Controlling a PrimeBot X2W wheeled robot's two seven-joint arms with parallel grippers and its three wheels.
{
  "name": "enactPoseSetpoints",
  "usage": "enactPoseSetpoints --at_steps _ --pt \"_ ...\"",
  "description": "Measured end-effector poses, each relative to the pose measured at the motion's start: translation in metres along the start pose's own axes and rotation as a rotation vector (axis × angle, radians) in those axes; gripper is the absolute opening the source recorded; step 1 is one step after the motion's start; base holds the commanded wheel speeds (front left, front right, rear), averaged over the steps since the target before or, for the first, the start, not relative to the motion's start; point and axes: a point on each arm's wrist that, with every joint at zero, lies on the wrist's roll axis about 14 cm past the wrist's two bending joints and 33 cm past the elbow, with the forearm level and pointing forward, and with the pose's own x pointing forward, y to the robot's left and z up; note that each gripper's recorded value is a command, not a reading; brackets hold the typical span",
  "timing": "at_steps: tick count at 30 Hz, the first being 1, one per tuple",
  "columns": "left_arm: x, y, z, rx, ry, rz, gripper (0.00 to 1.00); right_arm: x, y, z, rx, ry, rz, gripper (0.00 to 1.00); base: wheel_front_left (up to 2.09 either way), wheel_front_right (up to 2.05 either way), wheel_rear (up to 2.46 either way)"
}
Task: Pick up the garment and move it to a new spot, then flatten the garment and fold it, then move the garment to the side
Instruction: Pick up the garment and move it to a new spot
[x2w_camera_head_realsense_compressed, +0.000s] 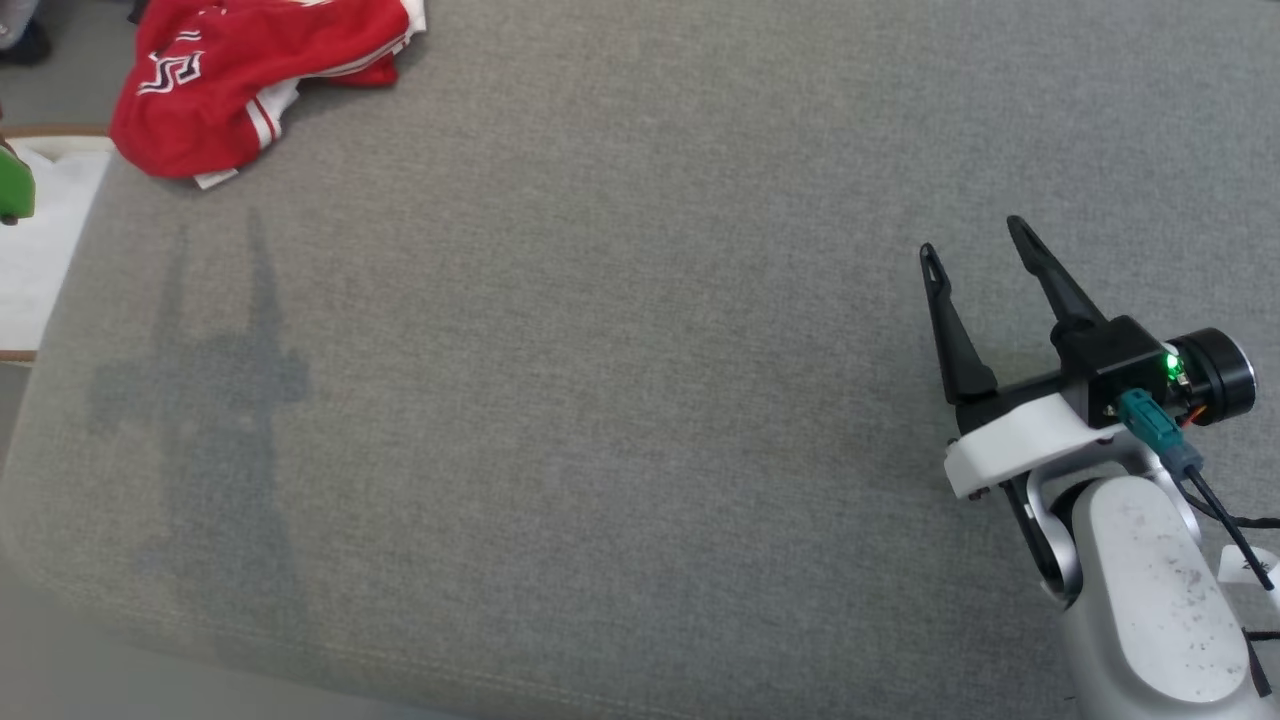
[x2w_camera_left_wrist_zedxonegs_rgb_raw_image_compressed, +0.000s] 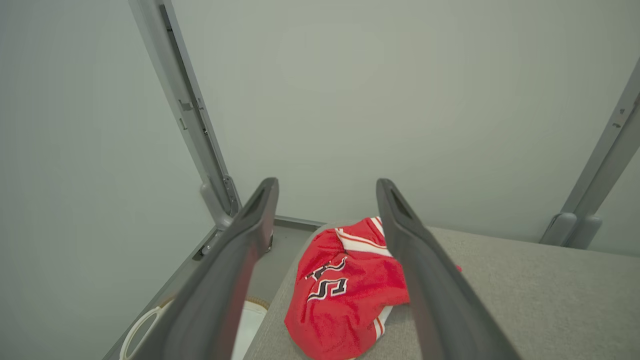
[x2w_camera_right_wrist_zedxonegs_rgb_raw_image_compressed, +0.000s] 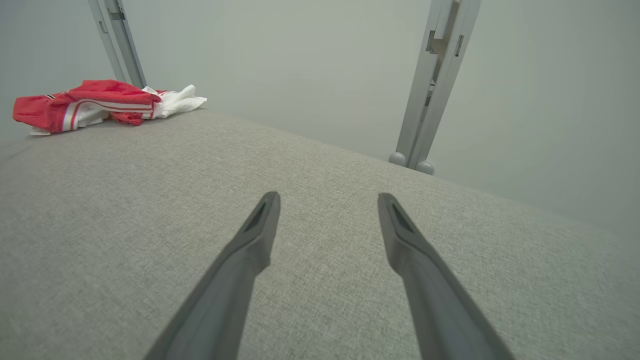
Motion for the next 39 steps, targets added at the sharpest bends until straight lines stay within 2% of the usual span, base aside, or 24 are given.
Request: enactPoseSetpoints --at_steps 5,12,21,27,28,30,39 --pt "0.022 -0.026 -0.079 -0.006 0.235 -0.052 1.00 0.003 -0.017 -0.019 -0.022 0.039 -0.034 1.00 0.00 0.00 0.00" --pt "0.029 -0.057 -0.168 0.020 0.469 -0.125 1.00 0.004 -0.032 -0.048 -0.026 0.094 -0.061 1.00 0.00 0.00 0.00" --pt "0.057 -0.051 -0.206 0.160 0.530 -0.131 1.00 -0.002 -0.047 -0.081 -0.028 0.163 -0.096 1.00 0.00 0.00 0.00" --pt "0.067 -0.055 -0.227 0.182 0.556 -0.133 1.00 -0.006 -0.057 -0.091 -0.033 0.180 -0.119 1.00 0.00 0.00 0.00" --pt "0.070 -0.056 -0.228 0.178 0.546 -0.131 0.58 -0.006 -0.058 -0.092 -0.034 0.181 -0.123 1.00 0.00 0.00 0.00" --pt "0.076 -0.060 -0.225 0.162 0.516 -0.129 0.00 -0.007 -0.060 -0.092 -0.036 0.180 -0.128 1.00 0.00 0.00 0.00" --pt "0.089 -0.058 -0.182 0.095 0.358 -0.099 0.00 -0.009 -0.060 -0.086 -0.022 0.169 -0.131 1.00 0.00 0.00 0.00"
